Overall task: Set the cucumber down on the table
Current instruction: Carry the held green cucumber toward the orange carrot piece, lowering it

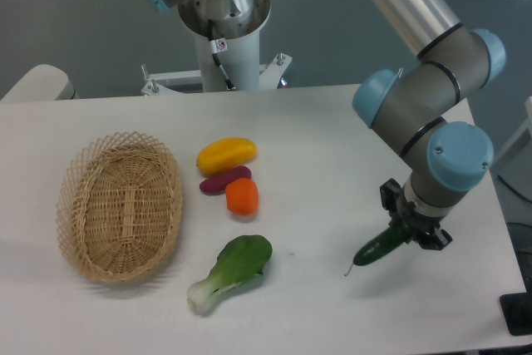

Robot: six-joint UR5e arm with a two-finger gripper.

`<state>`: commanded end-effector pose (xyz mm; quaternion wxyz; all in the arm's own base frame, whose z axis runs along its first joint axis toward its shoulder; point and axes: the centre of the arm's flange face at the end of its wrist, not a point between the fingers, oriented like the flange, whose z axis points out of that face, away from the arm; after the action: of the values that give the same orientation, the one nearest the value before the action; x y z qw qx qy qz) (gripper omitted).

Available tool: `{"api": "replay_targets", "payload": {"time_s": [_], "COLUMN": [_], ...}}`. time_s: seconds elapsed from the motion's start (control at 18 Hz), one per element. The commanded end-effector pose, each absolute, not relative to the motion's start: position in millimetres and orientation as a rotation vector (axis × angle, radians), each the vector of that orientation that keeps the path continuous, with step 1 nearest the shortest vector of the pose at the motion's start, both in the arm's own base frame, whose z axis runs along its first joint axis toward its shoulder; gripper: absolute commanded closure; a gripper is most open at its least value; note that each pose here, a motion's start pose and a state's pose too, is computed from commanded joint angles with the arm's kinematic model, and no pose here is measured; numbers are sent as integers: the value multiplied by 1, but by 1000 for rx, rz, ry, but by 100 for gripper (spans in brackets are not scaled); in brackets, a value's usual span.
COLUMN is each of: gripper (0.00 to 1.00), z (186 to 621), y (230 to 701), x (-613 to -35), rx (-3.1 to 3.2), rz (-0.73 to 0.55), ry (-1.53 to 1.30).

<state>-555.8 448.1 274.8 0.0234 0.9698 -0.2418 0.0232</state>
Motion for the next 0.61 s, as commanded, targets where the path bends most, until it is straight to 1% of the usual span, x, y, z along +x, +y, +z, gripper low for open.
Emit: {"api": "replay_targets", "payload": {"time_s": [0.11, 0.33, 0.44, 0.61], "gripper": [76, 76, 76, 75], "z": [266, 257, 259, 254], "y": [441, 413, 400, 385], "x": [-543, -527, -516, -499], "rx": [2992, 3005, 2995, 2979], "rz": [116, 90, 82, 121], "ry": [-756, -735, -781, -824]}}
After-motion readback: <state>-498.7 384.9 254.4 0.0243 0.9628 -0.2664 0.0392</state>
